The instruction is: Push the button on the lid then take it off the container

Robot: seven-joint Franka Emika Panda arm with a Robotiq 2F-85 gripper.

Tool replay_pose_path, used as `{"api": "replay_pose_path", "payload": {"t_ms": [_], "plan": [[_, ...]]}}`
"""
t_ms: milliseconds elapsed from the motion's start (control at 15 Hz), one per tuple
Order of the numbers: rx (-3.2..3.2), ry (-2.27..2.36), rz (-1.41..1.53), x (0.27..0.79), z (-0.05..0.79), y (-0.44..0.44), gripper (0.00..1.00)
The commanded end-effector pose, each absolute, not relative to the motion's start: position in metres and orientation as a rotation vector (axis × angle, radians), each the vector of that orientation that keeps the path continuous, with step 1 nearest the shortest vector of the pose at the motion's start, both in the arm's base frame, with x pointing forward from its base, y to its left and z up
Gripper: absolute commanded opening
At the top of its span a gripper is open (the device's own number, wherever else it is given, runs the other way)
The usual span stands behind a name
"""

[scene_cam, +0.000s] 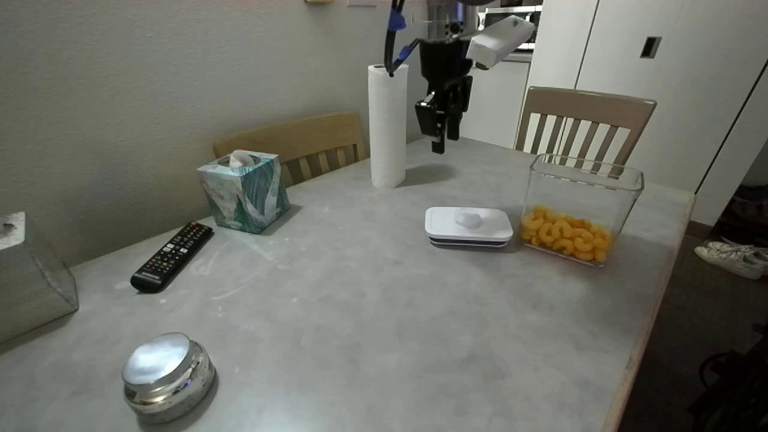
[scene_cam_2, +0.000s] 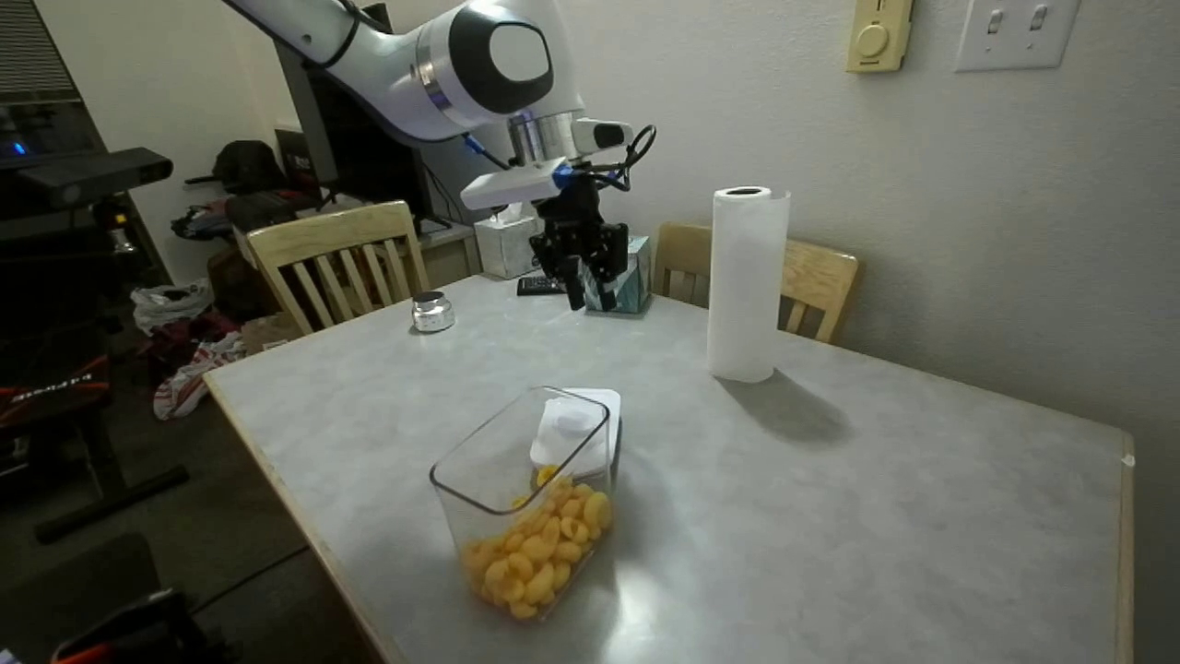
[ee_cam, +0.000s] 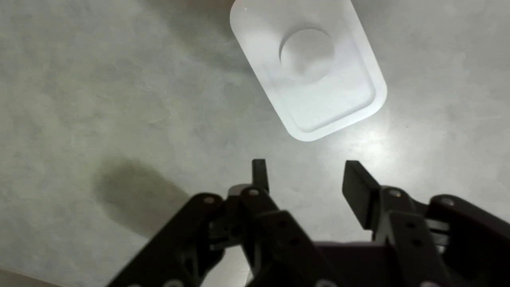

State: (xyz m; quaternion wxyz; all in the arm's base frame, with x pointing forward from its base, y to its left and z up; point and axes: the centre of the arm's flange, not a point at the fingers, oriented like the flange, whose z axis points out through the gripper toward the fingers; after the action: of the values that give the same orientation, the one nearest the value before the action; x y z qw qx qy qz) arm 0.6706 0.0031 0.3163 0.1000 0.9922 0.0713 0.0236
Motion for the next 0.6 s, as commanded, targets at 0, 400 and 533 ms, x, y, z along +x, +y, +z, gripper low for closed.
{"api": "replay_pose_path", "payload": {"t_ms": [0, 400, 533], "plan": [[2.954, 0.238, 0.003, 0.664, 0.309, -0.002, 0.73], [2.973, 0.314, -0.025, 0.624, 0.312, 0.005, 0.99], [2.996, 0.325, -0.034, 0.608, 0.318, 0.009, 1.0]]}}
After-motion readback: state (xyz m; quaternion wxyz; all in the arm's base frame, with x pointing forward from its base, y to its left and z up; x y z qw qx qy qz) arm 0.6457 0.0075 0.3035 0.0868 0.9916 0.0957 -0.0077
